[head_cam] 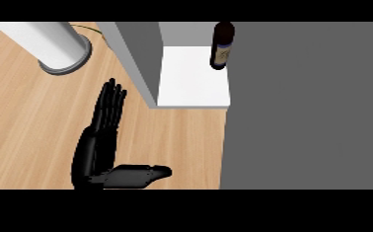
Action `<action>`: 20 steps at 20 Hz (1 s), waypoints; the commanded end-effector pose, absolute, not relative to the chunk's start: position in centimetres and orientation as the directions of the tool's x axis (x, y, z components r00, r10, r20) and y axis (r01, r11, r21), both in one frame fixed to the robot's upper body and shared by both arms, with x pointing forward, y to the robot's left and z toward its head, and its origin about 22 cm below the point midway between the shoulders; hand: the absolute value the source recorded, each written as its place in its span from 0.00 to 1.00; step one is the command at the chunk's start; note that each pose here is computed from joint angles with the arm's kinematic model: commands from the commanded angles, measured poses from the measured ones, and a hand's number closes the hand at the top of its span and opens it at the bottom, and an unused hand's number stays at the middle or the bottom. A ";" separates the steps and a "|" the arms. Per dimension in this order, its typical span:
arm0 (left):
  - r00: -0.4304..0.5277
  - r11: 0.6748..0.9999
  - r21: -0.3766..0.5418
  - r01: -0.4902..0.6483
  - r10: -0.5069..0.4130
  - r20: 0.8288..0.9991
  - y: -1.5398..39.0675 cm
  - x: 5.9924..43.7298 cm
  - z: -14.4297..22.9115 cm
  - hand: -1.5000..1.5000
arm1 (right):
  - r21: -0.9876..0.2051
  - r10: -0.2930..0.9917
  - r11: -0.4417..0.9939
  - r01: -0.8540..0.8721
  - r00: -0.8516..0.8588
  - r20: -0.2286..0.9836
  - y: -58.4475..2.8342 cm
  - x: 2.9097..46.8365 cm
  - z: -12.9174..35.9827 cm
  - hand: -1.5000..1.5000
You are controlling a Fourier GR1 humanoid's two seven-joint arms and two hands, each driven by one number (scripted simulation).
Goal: Pick up the wine, place it into the cabinet and close the cabinet
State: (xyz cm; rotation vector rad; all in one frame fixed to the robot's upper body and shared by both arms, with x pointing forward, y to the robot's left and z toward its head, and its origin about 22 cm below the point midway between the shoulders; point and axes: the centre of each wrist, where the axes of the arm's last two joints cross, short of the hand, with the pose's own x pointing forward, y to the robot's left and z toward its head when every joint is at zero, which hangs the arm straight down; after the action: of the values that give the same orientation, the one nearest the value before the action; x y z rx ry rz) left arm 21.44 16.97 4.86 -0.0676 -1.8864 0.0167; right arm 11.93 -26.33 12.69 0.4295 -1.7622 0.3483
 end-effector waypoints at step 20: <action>-0.303 0.981 -0.060 0.182 0.114 0.946 27.9 16.9 5.4 1.00 | -0.042 -0.119 0.653 -0.756 -0.157 0.980 -24.8 12.1 14.6 1.00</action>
State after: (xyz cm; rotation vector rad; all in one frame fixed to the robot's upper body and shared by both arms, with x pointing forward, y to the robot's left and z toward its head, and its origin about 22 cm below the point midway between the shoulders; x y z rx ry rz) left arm 17.43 27.07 5.46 -0.2108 -1.8826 -0.0603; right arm 12.31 -26.03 13.02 0.5578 -1.6666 0.6547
